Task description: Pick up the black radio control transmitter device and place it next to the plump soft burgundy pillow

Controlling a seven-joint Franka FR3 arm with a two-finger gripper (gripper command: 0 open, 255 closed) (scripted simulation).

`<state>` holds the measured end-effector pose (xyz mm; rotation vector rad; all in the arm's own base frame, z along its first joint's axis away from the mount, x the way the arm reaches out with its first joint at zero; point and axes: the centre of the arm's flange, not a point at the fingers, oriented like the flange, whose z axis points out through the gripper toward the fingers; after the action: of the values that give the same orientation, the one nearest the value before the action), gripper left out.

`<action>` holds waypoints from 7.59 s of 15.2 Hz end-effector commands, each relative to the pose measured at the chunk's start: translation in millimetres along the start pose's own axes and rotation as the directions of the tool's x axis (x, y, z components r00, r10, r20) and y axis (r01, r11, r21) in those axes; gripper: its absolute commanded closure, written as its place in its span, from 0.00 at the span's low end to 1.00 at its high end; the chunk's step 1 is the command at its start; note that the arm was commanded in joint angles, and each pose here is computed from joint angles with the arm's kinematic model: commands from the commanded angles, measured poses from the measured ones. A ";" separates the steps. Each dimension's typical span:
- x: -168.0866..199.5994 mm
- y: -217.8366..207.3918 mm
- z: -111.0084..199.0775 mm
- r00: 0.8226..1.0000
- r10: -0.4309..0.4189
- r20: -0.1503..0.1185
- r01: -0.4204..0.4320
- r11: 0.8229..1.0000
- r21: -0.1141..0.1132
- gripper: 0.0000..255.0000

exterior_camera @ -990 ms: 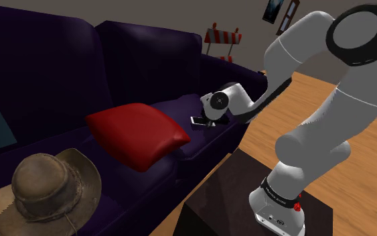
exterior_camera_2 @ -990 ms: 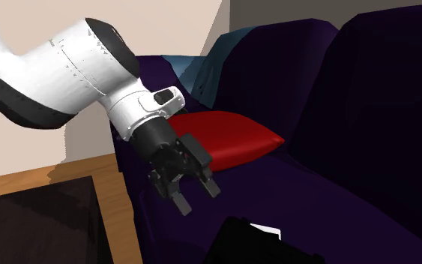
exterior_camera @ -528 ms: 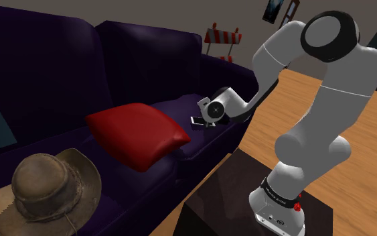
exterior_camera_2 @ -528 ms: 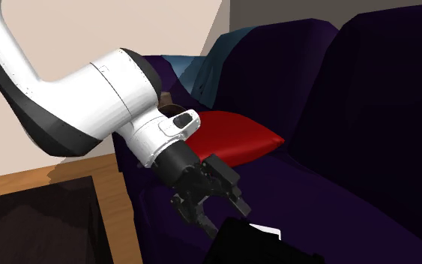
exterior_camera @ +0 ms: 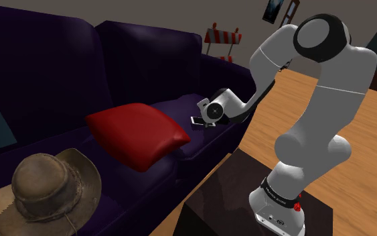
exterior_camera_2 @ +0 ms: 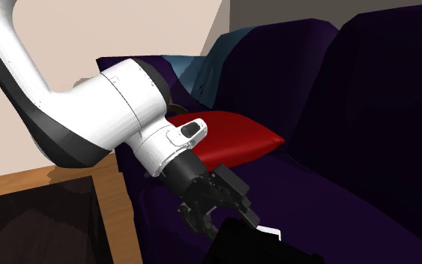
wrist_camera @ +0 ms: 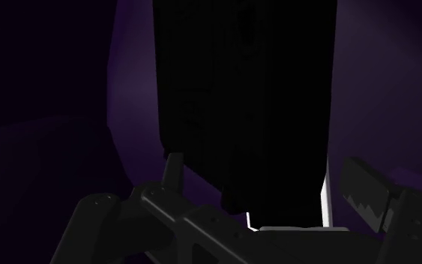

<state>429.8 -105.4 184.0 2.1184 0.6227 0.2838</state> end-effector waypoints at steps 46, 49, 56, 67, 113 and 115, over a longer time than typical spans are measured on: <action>-4.6 141.5 -101.5 1.000 0.000 0.000 0.000 1.000 0.000 1.00; 18.0 153.6 -93.9 1.000 0.000 0.000 0.000 1.000 0.000 1.00; 97.7 183.5 -57.9 1.000 0.000 0.000 0.000 1.000 0.000 1.00; 175.3 195.2 -10.9 1.000 0.000 0.000 0.000 1.000 0.000 1.00; 179.1 78.0 23.4 1.000 0.000 0.000 0.000 1.000 0.000 0.00; 179.1 78.0 23.4 1.000 0.000 0.000 0.000 1.000 0.000 0.00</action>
<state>617.7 -64.9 228.3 2.1188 0.6241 0.2846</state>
